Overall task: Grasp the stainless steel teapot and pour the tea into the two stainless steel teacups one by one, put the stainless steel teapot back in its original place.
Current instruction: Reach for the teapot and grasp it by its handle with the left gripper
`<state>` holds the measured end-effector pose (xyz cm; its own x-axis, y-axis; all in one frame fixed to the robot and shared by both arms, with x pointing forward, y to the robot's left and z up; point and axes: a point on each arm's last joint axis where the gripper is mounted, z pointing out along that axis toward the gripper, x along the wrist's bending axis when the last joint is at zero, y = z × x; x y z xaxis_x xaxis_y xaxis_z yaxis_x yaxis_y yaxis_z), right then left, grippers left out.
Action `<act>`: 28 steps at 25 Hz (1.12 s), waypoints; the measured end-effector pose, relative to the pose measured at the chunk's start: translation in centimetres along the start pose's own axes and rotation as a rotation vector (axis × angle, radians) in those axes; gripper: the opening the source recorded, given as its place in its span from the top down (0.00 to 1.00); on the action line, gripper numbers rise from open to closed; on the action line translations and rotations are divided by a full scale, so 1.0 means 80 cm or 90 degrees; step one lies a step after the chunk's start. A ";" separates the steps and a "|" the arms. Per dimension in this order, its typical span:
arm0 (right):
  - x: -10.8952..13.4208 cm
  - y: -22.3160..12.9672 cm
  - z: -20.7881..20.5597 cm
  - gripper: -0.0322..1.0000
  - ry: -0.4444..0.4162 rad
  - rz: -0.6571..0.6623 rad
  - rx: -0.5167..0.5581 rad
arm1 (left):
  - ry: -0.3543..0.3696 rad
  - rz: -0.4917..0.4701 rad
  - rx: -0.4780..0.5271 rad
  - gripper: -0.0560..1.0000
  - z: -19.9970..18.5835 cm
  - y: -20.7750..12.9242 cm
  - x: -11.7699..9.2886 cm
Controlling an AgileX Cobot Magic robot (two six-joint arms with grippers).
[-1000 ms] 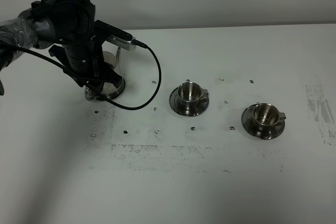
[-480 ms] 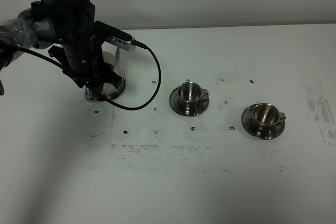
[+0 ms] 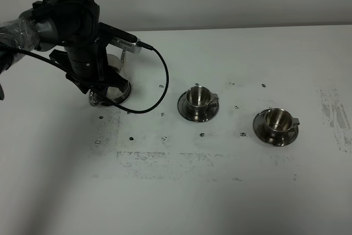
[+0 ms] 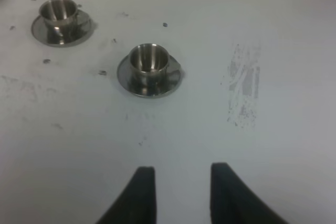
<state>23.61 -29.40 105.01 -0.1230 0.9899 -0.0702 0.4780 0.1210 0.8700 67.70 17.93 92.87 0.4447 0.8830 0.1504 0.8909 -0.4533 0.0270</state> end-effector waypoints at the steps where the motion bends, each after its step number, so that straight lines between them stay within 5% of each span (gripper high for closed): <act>1: 0.000 0.000 0.000 0.74 0.000 -0.001 0.000 | 0.000 -0.001 0.000 0.62 0.000 0.000 0.000; 11: 0.000 0.000 0.000 0.74 0.000 -0.001 0.000 | -0.001 -0.014 0.009 0.78 0.000 -0.001 -0.003; 28: 0.000 0.000 0.000 0.74 0.000 -0.001 0.000 | -0.012 -0.012 0.038 0.78 -0.011 -0.008 -0.006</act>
<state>23.61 -29.40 105.01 -0.1237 0.9897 -0.0715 0.4776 0.1226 0.8700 66.82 17.70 93.63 0.4290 0.8937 0.1313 0.9028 -0.4290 -0.0299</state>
